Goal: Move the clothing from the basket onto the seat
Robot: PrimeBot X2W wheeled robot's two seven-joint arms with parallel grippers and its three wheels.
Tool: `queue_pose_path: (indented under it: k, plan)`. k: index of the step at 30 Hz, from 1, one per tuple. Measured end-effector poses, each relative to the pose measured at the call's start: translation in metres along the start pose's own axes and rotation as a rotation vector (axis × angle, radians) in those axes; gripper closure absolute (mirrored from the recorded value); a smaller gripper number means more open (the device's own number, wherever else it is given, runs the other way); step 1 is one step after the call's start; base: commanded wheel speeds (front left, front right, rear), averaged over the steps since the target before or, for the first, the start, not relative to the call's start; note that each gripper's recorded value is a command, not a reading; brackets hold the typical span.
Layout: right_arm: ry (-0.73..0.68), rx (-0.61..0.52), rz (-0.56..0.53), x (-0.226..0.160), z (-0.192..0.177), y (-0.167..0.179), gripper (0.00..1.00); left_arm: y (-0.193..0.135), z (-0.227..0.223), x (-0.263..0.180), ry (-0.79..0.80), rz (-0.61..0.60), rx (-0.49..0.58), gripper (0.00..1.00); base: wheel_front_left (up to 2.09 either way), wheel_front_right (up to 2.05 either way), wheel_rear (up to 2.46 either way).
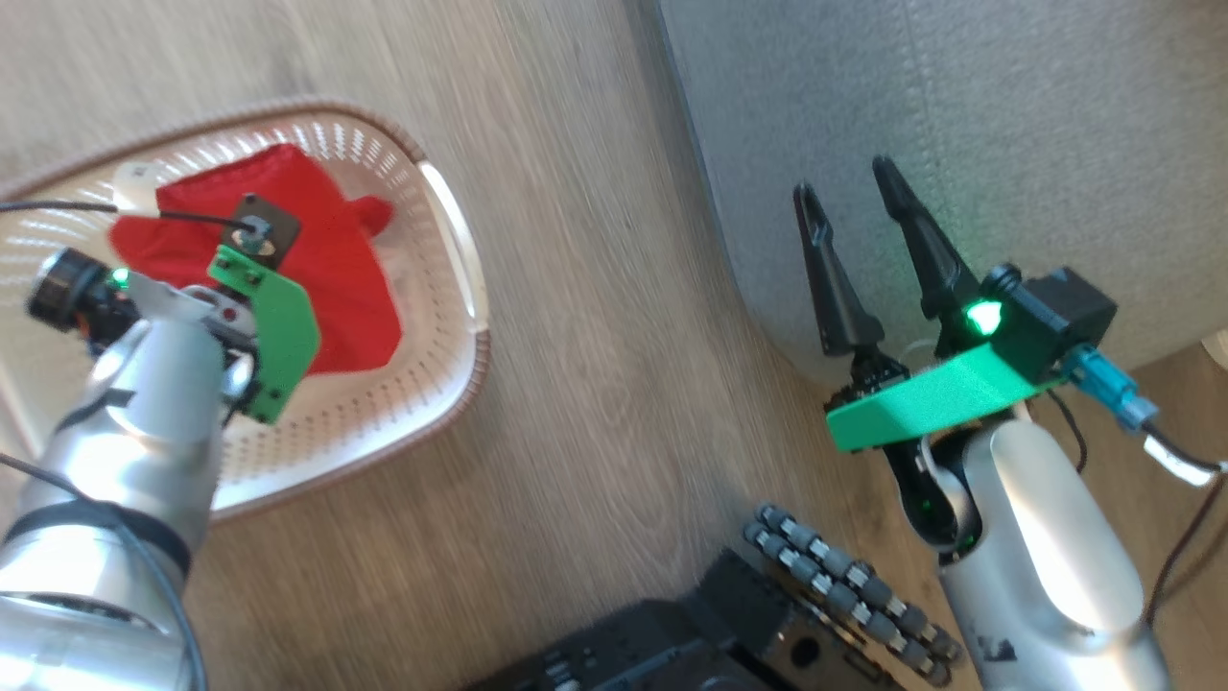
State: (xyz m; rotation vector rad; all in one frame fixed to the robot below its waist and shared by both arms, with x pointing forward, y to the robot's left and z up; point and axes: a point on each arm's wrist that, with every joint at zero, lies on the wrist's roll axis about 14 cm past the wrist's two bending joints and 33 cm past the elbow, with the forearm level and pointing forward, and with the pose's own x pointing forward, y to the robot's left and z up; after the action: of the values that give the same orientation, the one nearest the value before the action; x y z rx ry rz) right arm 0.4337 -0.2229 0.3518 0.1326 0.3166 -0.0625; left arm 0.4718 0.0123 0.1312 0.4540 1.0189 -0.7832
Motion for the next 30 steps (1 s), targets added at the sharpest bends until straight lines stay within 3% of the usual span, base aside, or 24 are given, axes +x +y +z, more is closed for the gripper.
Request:
queue_pose_path:
  k: [13, 30]
  plan:
    - [-0.137, -0.01, 0.06, -0.027, 0.052, 0.024, 0.0, 0.012, 0.081, -0.104, -0.407, 0.12, -0.202, 1.0, 0.0, 0.0, 0.0]
    - [-0.247, 0.004, 0.12, -0.067, 0.086, 0.047, 0.0, 0.033, 0.174, -0.262, -0.967, 0.251, -0.327, 1.0, 0.0, 0.0, 0.0]
